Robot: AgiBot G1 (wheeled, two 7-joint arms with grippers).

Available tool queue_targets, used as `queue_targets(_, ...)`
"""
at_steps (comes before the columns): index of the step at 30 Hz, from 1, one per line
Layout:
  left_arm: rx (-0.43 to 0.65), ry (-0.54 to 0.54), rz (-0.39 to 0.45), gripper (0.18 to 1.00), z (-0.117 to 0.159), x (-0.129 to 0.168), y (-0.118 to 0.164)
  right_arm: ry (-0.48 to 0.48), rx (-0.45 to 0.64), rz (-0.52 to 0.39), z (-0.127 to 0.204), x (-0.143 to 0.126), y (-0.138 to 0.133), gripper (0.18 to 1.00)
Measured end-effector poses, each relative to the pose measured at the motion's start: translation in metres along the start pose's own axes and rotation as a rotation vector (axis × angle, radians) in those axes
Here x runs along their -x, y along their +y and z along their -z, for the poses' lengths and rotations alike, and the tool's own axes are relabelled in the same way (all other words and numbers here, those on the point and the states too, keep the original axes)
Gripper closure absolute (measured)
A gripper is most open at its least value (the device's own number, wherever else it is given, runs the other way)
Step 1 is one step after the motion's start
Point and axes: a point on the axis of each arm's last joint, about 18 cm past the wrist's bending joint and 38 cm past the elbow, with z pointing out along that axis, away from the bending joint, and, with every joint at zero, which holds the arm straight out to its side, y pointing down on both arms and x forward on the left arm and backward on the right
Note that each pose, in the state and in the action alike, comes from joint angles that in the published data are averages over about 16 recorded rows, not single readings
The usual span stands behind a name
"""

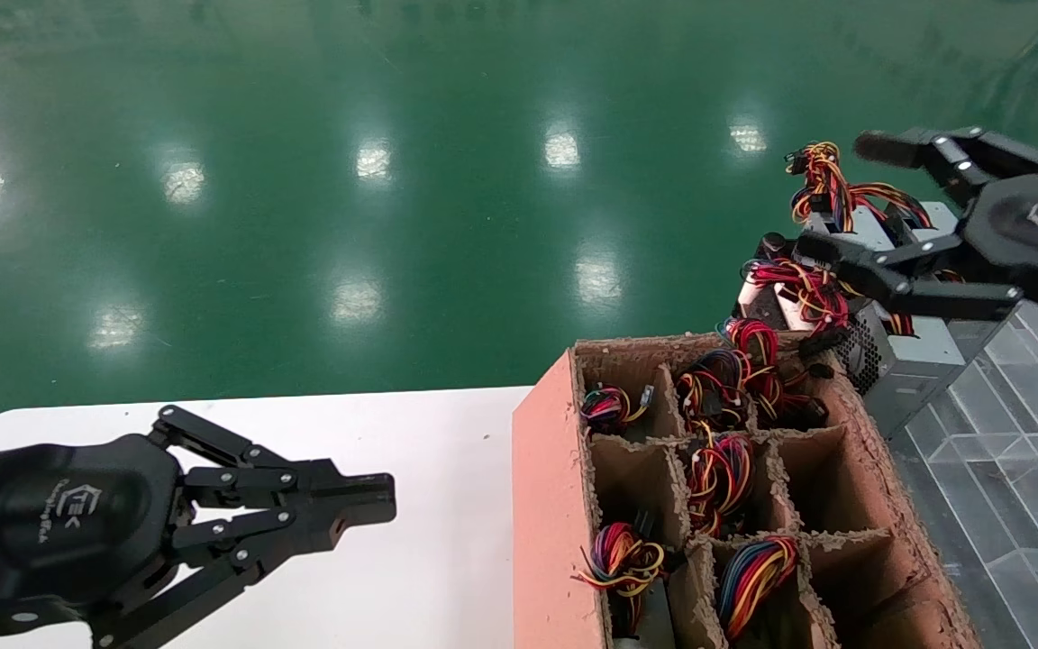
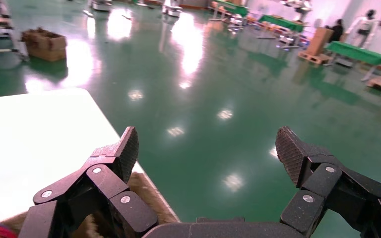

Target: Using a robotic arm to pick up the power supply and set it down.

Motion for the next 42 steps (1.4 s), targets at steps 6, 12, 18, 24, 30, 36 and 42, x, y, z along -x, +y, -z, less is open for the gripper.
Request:
queue_targets(6,0.000,0.000,0.000,0.935,0.000,0.000,0.000,-0.069,-0.013,-0.015,-0.010,0.021,-0.002,0.181)
queue_targets(12,0.000,0.000,0.000,0.857,0.000,0.000,0.000,-0.145,-0.027,-0.037,-0.019,0.045,-0.004,0.179)
queue_targets(18,0.000,0.000,0.000,0.740,0.000,0.000,0.000,-0.226,-0.041,-0.064,-0.027,0.072,-0.007,0.179)
queue_targets(24,0.000,0.000,0.000,0.603,0.000,0.000,0.000,-0.312,-0.056,-0.099,-0.033,0.101,-0.010,0.179)
queue_targets(30,0.000,0.000,0.000,0.460,0.000,0.000,0.000,-0.398,-0.069,-0.137,-0.037,0.131,-0.014,0.179)
queue_targets(36,0.000,0.000,0.000,0.348,0.000,0.000,0.000,-0.471,-0.081,-0.171,-0.039,0.156,-0.018,0.179)
queue_targets(42,0.000,0.000,0.000,0.266,0.000,0.000,0.000,-0.506,-0.087,-0.187,-0.039,0.168,-0.020,0.179)
